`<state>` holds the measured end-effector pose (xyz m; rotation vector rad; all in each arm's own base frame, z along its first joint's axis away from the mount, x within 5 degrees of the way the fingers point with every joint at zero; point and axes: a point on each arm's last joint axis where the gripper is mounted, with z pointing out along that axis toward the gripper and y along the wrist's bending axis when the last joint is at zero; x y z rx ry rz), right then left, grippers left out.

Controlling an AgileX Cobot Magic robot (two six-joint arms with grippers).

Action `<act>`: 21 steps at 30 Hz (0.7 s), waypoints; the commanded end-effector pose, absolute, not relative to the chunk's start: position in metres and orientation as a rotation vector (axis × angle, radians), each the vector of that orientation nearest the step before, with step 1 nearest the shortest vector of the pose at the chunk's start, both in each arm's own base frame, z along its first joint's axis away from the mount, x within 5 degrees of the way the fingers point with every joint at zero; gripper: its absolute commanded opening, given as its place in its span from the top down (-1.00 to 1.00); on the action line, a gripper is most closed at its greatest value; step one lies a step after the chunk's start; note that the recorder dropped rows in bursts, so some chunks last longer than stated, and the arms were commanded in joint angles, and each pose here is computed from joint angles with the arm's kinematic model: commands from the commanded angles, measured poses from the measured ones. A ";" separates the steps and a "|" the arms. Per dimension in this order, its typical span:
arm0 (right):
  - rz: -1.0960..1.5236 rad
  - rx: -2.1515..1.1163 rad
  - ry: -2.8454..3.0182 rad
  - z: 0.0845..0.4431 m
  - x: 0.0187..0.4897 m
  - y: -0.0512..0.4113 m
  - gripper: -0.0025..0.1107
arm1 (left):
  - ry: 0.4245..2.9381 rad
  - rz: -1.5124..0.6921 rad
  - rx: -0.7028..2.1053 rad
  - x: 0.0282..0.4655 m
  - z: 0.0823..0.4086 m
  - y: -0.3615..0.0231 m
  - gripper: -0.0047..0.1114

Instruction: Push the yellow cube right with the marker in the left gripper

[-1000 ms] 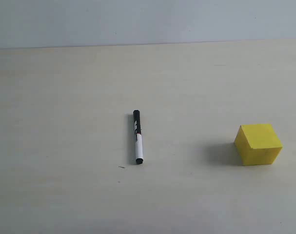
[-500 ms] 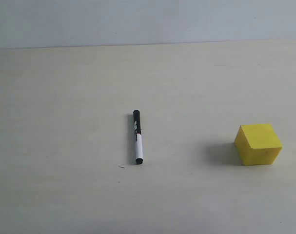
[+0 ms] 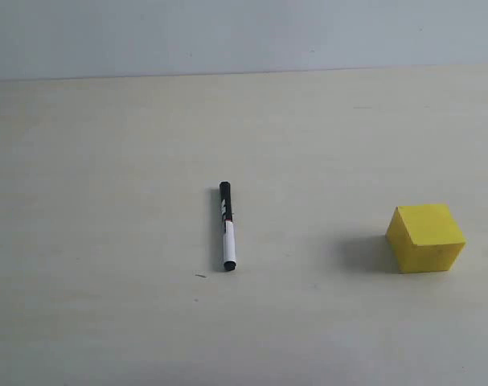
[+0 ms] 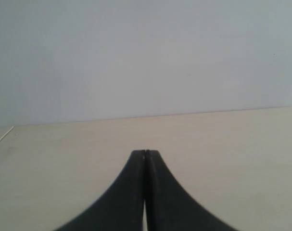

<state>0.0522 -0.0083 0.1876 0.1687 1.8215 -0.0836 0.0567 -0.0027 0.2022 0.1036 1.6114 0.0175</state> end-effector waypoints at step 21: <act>-0.089 0.165 1.817 0.187 0.052 -0.008 0.96 | 1.837 -0.009 0.053 0.053 0.181 -0.001 0.92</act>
